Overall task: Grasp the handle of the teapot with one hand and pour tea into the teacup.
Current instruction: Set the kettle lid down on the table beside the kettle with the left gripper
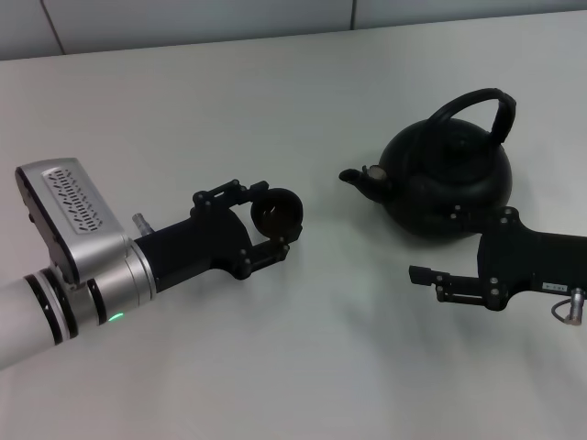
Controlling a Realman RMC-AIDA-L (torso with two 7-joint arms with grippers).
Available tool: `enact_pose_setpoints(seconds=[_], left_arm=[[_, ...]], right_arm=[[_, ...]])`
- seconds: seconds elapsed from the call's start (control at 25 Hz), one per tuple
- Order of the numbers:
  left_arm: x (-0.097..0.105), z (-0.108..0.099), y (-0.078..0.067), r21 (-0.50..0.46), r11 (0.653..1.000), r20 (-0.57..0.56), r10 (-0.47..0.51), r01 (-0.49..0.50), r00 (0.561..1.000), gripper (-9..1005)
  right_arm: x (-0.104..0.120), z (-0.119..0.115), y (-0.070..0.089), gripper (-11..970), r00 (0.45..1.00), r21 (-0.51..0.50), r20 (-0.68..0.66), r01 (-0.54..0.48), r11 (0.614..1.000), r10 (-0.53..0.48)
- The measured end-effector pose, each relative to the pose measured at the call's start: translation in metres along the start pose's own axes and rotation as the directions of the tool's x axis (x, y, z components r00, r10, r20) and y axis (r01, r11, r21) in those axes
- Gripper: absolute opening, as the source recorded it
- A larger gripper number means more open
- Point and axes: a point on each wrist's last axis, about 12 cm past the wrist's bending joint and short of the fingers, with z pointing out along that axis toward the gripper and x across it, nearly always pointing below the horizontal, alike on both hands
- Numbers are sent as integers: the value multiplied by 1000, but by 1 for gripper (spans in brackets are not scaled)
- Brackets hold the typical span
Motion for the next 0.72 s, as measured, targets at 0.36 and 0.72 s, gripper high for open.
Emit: enact_pose_setpoints(seconds=[0.36, 0.72], left_arm=[[3, 3, -3, -6, 1000, -18, -3, 3, 1000, 708], [9, 9, -7, -59, 998, -65, 3, -7, 998, 719]], right_arm=[[0, -1, 0, 689, 1000, -1, 0, -1, 1000, 1], [1, -2, 1, 688, 1000, -3, 2, -2, 1000, 2]])
